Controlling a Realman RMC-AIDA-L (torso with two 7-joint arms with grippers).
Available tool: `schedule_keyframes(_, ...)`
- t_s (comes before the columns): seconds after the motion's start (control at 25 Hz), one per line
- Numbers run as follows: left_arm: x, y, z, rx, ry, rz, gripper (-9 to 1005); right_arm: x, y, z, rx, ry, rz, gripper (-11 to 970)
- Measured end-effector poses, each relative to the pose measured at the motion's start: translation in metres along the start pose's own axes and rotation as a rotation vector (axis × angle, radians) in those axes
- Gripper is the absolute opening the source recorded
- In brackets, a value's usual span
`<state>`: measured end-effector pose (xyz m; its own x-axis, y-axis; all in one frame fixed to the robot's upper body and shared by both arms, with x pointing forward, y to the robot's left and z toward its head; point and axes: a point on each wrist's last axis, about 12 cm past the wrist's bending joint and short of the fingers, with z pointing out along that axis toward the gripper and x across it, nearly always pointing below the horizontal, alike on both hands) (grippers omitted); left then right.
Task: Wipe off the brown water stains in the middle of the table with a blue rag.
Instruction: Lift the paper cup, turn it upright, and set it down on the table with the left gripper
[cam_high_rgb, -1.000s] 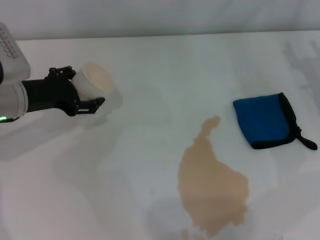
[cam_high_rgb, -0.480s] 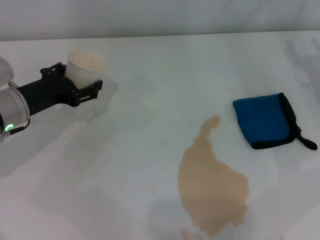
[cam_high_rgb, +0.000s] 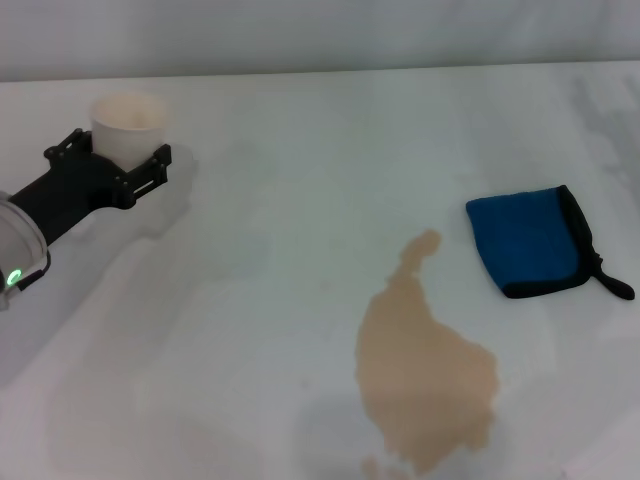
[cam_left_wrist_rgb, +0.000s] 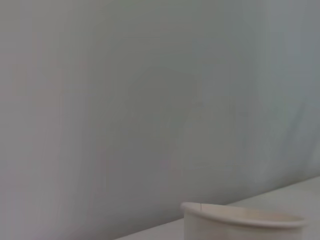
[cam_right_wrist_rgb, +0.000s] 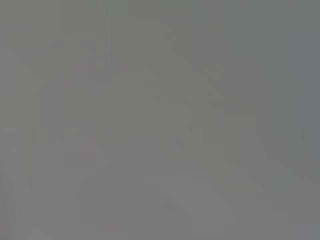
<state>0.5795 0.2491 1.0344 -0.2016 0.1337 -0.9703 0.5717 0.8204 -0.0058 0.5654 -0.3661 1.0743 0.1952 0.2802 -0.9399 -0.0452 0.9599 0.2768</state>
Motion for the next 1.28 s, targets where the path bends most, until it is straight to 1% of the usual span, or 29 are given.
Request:
schedule_keyframes(0.2,0.008,-0.003,-0.002,-0.025,-0.001,-0.035,820,-0.001,0.000,0.001,0.005,-0.008,0.010,867)
schedule_keyframes(0.4,0.012,-0.003,-0.004,-0.065,-0.008,-0.075,820,-0.001,0.001,0.001,0.000,-0.014,0.012,867)
schedule_keyframes(0.88,0.022,-0.007,-0.007,-0.073,0.021,-0.103,819,-0.001,0.004,0.002,-0.001,-0.015,0.017,867)
schedule_keyframes(1.28,0.028,-0.006,-0.007,-0.098,0.071,-0.112,821,-0.001,0.004,0.002,-0.004,-0.018,0.018,867)
